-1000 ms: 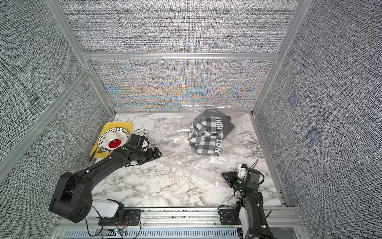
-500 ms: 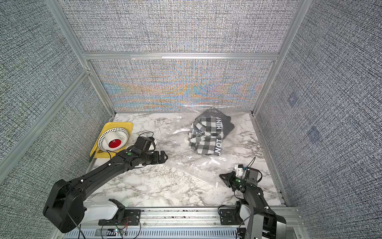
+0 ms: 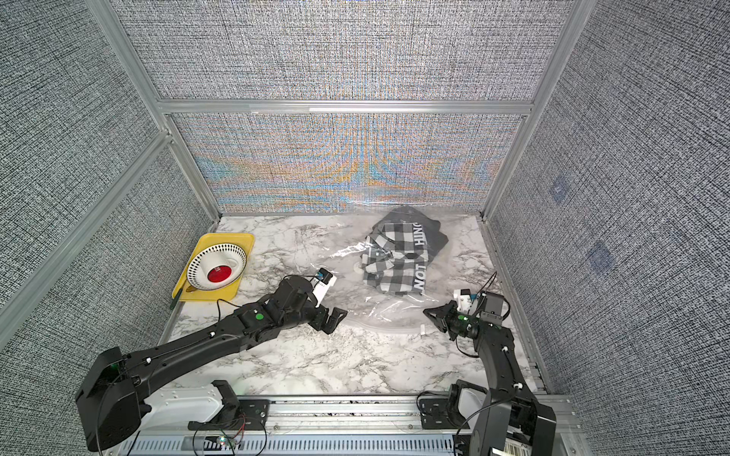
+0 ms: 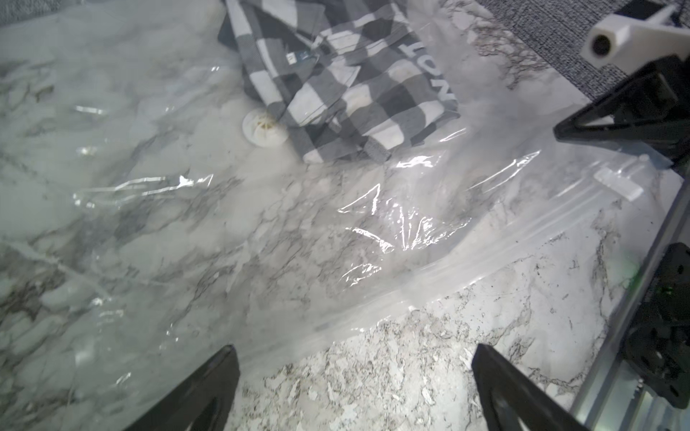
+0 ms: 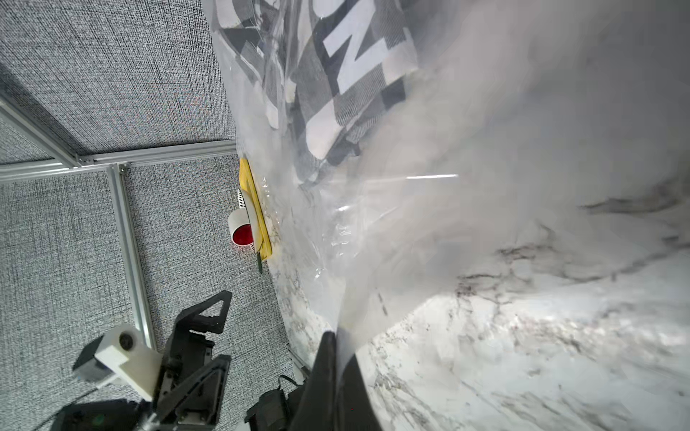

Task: Place the folded shirt into the vacuum bag
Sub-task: Adjust the vacuum bag at the center of the board.

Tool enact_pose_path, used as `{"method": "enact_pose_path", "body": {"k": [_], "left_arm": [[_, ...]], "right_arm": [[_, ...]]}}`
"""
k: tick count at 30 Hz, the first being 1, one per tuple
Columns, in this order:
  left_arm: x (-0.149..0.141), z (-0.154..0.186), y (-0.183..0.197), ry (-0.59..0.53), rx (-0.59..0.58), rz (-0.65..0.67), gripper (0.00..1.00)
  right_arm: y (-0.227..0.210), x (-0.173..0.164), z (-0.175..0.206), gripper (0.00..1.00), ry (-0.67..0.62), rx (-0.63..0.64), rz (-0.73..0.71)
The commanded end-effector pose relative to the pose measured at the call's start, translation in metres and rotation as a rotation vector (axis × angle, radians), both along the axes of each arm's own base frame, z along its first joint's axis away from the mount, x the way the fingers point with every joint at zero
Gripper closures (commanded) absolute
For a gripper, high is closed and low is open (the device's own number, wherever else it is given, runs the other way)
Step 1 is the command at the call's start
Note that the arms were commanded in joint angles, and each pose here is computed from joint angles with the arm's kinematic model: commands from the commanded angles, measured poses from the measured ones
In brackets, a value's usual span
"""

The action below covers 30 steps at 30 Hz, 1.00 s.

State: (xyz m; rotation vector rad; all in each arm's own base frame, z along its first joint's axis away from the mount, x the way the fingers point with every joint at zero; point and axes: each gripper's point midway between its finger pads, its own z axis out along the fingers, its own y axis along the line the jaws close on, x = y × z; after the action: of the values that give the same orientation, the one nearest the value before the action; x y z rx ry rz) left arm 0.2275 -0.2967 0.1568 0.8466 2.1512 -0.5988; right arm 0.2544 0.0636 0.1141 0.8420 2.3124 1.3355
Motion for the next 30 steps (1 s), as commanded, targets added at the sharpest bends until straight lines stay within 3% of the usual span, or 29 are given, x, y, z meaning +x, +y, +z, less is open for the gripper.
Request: {"method": "enact_pose_path", "body": {"k": [1,9,15,23,25,30], "left_arm": [[0.002,0.032,-0.029,-0.178,-0.054,-0.125,0.0],[-0.039,0.031,-0.109,-0.276,0.091,-0.382,0.0],[-0.059,0.019,-0.152,-0.368,0.164,-0.453,0.0],[-0.055,0.014,-0.189,-0.571,0.206,-0.406,0.01],[-0.047,0.018,-0.193,-0.628,0.227,-0.344,0.03],[-0.031,0.032,-0.197,-0.694,0.231,-0.254,0.22]], "right_arm": [[-0.001,-0.001,0.006,1.0,0.118,0.035,-0.043],[0.01,0.017,0.039,1.0,0.217,0.141,-0.087],[0.019,0.022,0.061,1.0,0.227,0.221,-0.125],[0.029,0.015,0.087,1.0,0.226,0.274,-0.13],[0.029,0.014,0.102,1.0,0.195,0.278,-0.138],[0.03,0.016,0.13,1.0,0.14,0.273,-0.134]]}}
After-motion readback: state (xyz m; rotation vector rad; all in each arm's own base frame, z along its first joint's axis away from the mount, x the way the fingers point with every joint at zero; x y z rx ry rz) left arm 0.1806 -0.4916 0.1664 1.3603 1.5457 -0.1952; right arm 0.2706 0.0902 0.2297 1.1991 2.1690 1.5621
